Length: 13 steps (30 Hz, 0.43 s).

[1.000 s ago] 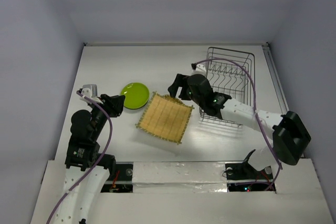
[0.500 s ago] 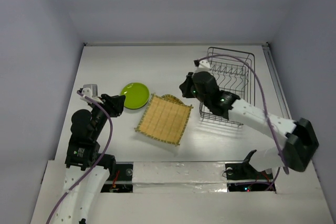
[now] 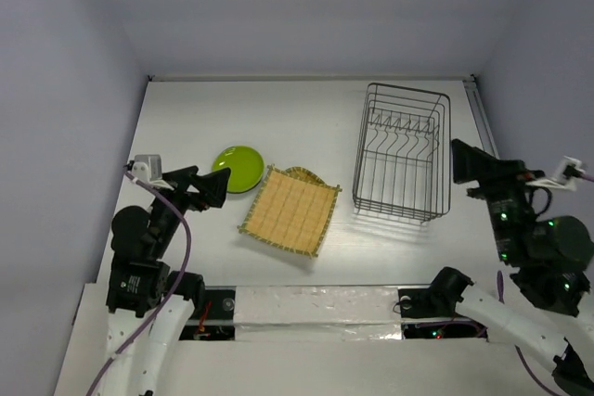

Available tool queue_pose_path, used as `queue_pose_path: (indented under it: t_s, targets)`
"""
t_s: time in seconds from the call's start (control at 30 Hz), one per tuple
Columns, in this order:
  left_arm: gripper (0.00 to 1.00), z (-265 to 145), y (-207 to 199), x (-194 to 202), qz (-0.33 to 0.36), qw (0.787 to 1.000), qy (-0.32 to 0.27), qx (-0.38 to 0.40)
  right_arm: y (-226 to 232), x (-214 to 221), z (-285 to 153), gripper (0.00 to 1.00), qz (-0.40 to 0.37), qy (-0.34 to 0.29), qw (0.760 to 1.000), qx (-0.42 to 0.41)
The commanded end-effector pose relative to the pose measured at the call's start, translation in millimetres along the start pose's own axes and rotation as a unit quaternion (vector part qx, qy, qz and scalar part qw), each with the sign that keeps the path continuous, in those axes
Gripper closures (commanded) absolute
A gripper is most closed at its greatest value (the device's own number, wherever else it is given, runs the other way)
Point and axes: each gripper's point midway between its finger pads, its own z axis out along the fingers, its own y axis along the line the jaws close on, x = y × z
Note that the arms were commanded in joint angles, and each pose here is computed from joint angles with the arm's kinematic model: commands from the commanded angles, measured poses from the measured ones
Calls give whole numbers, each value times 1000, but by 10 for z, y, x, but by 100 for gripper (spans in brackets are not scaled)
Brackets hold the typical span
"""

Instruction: Unload the plates from the dish rack

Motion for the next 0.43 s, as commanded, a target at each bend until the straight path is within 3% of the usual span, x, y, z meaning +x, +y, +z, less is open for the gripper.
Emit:
queue_pose_path:
  t_s: [0.0, 0.2, 0.4]
  targets:
    - [1, -196, -374, -612, 1, 995, -83, 46, -274, -322, -204, 14, -6, -35, 998, 51]
    - [1, -527, -645, -1139, 3, 984, -164, 70, -281, -503, -354, 14, 10, -52, 998, 33]
    - [1, -444, -449, -1038, 19, 990, -135, 20, -212, -297, -278, 15, -7, -24, 1000, 16]
